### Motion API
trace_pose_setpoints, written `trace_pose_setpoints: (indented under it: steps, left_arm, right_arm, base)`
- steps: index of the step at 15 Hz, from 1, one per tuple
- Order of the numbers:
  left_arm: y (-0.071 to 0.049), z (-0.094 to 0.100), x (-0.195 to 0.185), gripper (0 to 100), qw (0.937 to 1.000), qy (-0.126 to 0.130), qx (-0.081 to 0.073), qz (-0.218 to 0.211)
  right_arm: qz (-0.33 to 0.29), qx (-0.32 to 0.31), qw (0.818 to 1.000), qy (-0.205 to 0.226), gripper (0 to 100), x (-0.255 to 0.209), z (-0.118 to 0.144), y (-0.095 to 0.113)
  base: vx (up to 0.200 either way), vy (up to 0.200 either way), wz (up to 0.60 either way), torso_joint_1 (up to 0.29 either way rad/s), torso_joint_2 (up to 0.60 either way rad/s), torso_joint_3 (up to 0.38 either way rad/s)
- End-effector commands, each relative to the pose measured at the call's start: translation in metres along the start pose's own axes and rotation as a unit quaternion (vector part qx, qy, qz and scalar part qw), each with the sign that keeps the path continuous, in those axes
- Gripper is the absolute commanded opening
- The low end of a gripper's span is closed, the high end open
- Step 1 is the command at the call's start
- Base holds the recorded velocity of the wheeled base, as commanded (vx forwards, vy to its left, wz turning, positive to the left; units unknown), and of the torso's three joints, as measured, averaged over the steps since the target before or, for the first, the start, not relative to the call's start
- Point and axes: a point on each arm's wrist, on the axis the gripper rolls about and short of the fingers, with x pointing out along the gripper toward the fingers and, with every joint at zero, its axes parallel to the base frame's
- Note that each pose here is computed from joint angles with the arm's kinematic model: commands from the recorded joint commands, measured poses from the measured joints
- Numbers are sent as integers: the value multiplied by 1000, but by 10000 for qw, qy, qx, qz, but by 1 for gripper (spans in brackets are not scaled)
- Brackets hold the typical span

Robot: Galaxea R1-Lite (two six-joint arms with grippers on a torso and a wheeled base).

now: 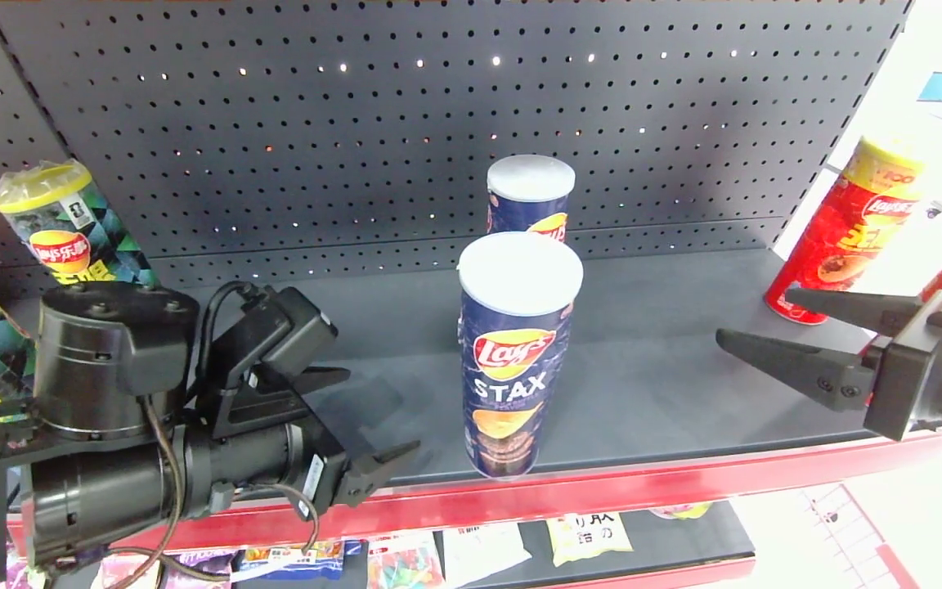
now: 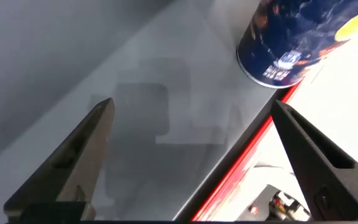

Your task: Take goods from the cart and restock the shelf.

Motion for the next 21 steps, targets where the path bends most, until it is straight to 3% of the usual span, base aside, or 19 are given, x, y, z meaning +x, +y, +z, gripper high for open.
trace_pose_setpoints:
  steps: [1, 6, 21]
  left_arm:
    - [-1, -3, 8, 100, 9999, 132, 57, -46]
    - [-1, -2, 25, 100, 9995, 264, 133, -107]
    - [-3, 14, 49, 100, 9995, 172, 195, -197]
  right_arm:
    - [0, 13, 10000, -5, 100, 0, 1, 0]
    - [0, 53, 10000, 10, 100, 1, 0, 0]
    - [-67, 65, 10000, -14, 100, 0, 1, -2]
  base:
    - [0, 0, 0, 0, 0, 0]
    - [0, 0, 0, 0, 0, 0]
    - [0, 0, 0, 0, 0, 0]
